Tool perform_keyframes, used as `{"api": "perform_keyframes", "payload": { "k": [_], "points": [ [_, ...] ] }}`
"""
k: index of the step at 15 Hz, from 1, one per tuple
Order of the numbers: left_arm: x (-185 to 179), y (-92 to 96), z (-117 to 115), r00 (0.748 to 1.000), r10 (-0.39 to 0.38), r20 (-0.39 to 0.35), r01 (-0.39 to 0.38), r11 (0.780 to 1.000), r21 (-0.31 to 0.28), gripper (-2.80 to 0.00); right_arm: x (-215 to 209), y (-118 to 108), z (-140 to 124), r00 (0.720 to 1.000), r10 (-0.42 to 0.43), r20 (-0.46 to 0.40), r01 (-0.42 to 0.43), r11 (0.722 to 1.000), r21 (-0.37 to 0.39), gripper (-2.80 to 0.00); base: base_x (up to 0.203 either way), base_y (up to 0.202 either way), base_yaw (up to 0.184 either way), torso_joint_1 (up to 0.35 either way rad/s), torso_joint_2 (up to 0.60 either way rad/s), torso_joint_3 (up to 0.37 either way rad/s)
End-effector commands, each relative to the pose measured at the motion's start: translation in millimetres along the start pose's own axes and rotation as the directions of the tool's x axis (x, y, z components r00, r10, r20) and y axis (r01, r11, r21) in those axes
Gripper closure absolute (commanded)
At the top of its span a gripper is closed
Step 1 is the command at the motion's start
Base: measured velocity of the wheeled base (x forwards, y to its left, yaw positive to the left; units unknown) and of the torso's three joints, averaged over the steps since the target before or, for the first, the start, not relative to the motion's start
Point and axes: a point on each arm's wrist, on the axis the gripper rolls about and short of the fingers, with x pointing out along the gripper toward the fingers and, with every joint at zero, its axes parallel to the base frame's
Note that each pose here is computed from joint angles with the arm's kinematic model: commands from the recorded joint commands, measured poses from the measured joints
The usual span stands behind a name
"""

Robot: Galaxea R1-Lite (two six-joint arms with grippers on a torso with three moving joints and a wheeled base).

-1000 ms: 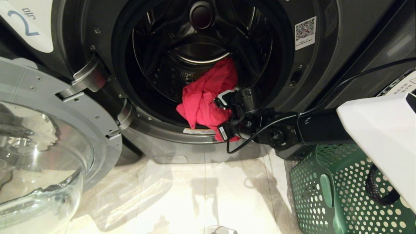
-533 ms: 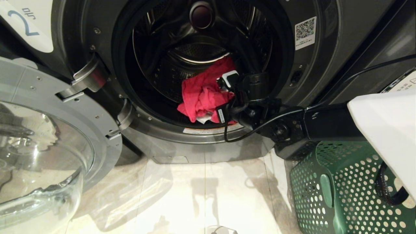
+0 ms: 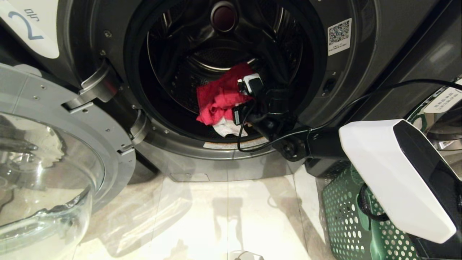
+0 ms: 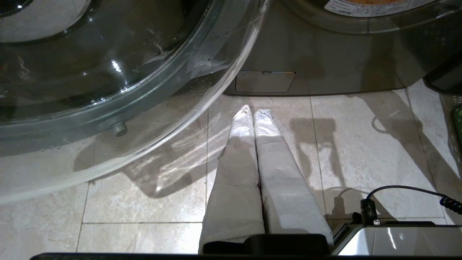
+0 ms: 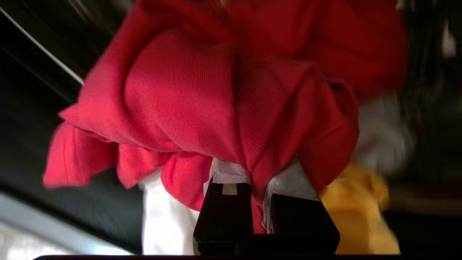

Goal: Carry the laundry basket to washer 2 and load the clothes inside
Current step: Place the clothes into the washing machine

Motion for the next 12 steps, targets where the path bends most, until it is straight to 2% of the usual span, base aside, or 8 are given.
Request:
{"api": "perform_keyframes", "payload": {
  "k": [1,3,7,8,9,12],
  "points": [
    [0,0.0,0,1.000,0.000,0.001,0.000,1.000,0.000,0.00,2,-4,8,0.986,0.005,0.164,-0.004,1.000,-0.006,0.00,0.000,0.000,0.000,0.000,0.00,0.000],
    [0,0.0,0,1.000,0.000,0.001,0.000,1.000,0.000,0.00,-2,-4,25,0.958,0.003,0.287,0.009,0.999,-0.039,0.00,0.000,0.000,0.000,0.000,0.00,0.000],
    [0,0.0,0,1.000,0.000,0.001,0.000,1.000,0.000,0.00,-4,0,29,0.950,0.039,0.309,-0.025,0.998,-0.052,0.00,0.000,0.000,0.000,0.000,0.00,0.000],
    [0,0.0,0,1.000,0.000,0.001,0.000,1.000,0.000,0.00,-4,0,29,0.951,0.041,0.305,-0.026,0.998,-0.052,-0.24,0.000,0.000,0.000,0.000,0.00,0.000],
    [0,0.0,0,1.000,0.000,0.002,0.000,1.000,0.000,0.00,-3,0,27,0.955,0.055,0.290,-0.040,0.997,-0.058,-2.80,0.000,0.000,0.000,0.000,0.00,0.000],
    [0,0.0,0,1.000,0.002,0.001,-0.002,1.000,0.000,0.00,-2,1,23,0.963,0.077,0.258,-0.060,0.996,-0.072,-2.80,0.000,0.000,0.000,0.000,0.00,0.000]
  ]
}}
